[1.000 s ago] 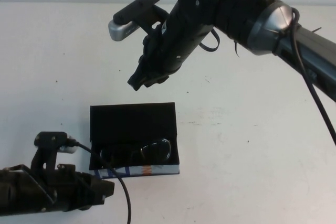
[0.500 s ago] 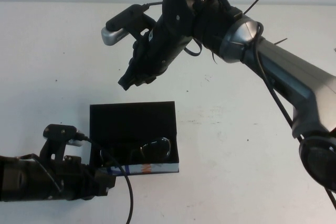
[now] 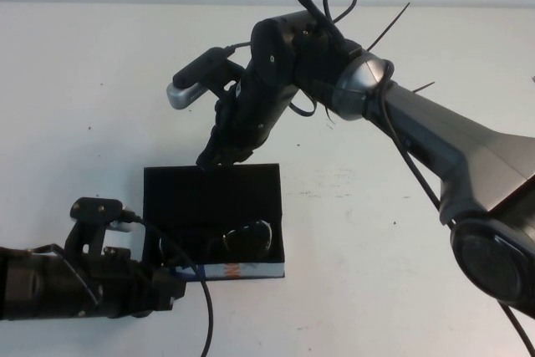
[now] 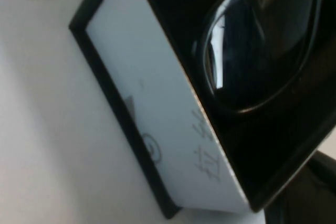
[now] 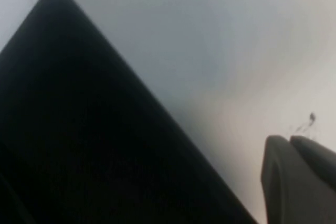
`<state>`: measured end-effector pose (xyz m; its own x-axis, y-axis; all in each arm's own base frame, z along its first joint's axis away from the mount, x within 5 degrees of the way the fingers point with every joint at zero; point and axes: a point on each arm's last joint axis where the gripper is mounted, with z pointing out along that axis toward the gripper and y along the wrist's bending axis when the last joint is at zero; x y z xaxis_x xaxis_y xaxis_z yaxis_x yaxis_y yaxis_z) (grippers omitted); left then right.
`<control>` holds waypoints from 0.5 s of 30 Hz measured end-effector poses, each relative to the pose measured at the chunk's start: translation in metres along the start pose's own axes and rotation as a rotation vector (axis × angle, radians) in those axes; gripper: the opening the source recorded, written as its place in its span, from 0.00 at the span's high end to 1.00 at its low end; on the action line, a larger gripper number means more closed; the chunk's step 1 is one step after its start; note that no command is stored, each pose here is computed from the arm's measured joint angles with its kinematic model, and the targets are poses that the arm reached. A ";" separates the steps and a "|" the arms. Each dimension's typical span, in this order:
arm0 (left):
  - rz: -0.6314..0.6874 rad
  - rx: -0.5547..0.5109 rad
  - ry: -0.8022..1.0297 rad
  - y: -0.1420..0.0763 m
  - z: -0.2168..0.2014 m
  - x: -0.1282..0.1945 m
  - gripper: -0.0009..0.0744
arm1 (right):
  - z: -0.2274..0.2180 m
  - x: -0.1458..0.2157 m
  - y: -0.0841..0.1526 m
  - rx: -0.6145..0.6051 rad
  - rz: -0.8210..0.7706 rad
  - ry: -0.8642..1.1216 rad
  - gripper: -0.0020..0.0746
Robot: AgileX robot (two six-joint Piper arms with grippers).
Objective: Return glasses to glasses case
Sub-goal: Close the glasses case
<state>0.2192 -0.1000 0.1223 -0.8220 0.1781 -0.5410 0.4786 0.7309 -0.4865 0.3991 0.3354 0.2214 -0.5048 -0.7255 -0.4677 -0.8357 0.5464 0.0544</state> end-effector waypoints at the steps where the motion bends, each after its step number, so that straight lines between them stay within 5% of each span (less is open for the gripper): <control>1: 0.000 0.000 0.000 0.000 0.000 0.000 0.99 | 0.000 0.001 0.001 -0.007 -0.001 0.013 0.99; 15: 0.005 0.000 0.001 0.000 0.000 0.000 0.99 | -0.004 0.009 0.003 -0.079 0.012 0.091 0.99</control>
<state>0.2191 -0.1000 0.1222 -0.8199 0.1824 -0.5426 0.4827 0.7299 -0.4840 0.3912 0.3288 0.2211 -0.5296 -0.7558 -0.3851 -0.8420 0.5235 0.1304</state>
